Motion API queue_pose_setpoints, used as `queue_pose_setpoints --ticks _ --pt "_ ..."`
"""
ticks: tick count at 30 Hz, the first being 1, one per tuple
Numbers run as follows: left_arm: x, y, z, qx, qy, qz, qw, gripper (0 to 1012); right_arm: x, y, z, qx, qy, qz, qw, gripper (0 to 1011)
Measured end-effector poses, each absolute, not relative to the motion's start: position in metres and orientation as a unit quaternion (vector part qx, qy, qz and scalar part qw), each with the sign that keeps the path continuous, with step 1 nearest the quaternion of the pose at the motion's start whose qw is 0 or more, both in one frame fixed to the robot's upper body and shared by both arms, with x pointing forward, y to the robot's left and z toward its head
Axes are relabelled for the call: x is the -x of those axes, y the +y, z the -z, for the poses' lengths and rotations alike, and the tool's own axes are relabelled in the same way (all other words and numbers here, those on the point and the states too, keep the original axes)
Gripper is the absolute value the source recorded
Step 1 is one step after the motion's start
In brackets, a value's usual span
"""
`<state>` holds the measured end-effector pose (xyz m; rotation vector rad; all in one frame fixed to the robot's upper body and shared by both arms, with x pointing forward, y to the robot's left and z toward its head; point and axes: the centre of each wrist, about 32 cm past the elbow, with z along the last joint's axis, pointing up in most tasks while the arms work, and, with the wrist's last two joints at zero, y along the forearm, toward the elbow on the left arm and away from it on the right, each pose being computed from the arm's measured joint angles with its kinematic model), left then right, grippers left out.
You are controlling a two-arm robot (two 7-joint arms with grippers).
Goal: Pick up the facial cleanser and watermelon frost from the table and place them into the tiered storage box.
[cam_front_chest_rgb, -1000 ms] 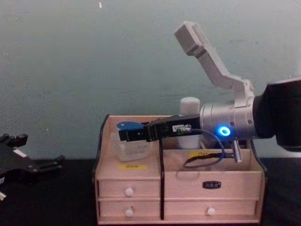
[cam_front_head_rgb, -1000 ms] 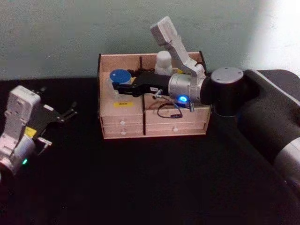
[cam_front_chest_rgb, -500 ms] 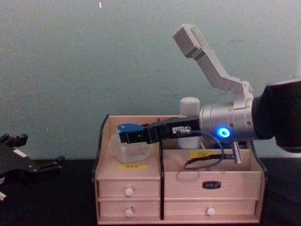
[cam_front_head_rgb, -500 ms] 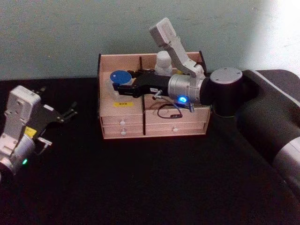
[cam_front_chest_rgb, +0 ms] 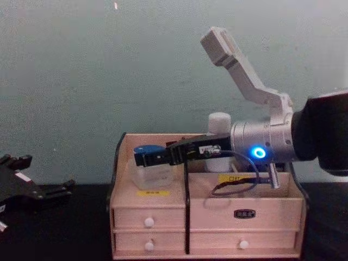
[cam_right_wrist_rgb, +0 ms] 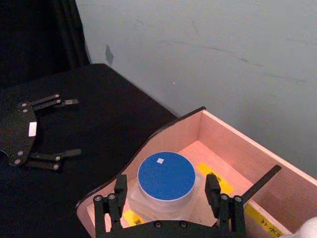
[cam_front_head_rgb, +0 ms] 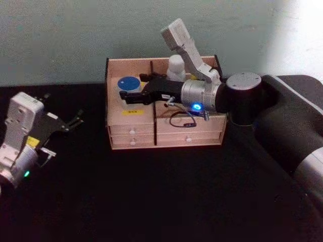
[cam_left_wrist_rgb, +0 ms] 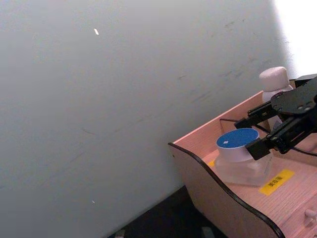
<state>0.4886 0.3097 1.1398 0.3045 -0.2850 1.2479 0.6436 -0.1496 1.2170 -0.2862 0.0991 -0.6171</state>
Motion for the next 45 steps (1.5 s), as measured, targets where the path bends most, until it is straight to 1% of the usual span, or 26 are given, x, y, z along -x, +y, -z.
queue_pose_setpoints --ticks 1,10,13,18,24,27,29,30,33,40,41,45 --pt "-0.489 0.31 -1.14 -0.142 -0.132 -0.58 0.791 1001 -0.644 -0.15 -1.217 0.14 0.049 0.302 0.942 1002" --pt "-0.489 0.31 -1.14 -0.141 -0.132 -0.58 0.791 1001 -0.643 -0.149 -1.217 0.14 0.049 0.302 0.942 1000" --pt "-0.489 0.31 -1.14 -0.142 -0.132 -0.58 0.791 1001 -0.64 -0.152 -1.219 0.13 0.046 0.301 0.944 1000" --pt "-0.489 0.31 -1.14 -0.141 -0.132 -0.58 0.791 1001 -0.633 -0.157 -1.227 0.108 0.035 0.3 0.947 1000" --pt "-0.489 0.31 -1.14 -0.141 -0.132 -0.58 0.791 1001 -0.619 -0.166 -1.242 0.071 0.011 0.304 0.95 1000" --pt "-0.489 0.31 -1.14 -0.141 -0.132 -0.58 0.791 1001 -0.61 -0.174 -1.248 0.048 -0.005 0.322 0.945 1000" --pt "-0.489 0.31 -1.14 -0.141 -0.132 -0.58 0.791 1001 -0.601 -0.182 -1.25 0.029 -0.018 0.348 0.937 1000" --pt "-0.489 0.31 -1.14 -0.141 -0.132 -0.58 0.791 1001 -0.601 -0.182 -1.25 0.029 -0.018 0.348 0.937 1000" --pt "-0.489 0.31 -1.14 -0.141 -0.132 -0.58 0.791 1001 -0.594 -0.192 -1.249 0.017 -0.026 0.378 0.925 1000" --pt "-0.489 0.31 -1.14 -0.142 -0.132 -0.58 0.791 1001 -0.581 -0.223 -1.242 -0.001 -0.035 0.442 0.896 1000" --pt "-0.489 0.31 -1.14 -0.141 -0.132 -0.58 0.791 1001 -0.578 -0.231 -1.241 -0.003 -0.038 0.458 0.888 1000" --pt "-0.489 0.31 -1.14 -0.141 -0.132 -0.58 0.791 1001 -0.567 -0.247 -1.231 -0.001 -0.046 0.502 0.864 1000"
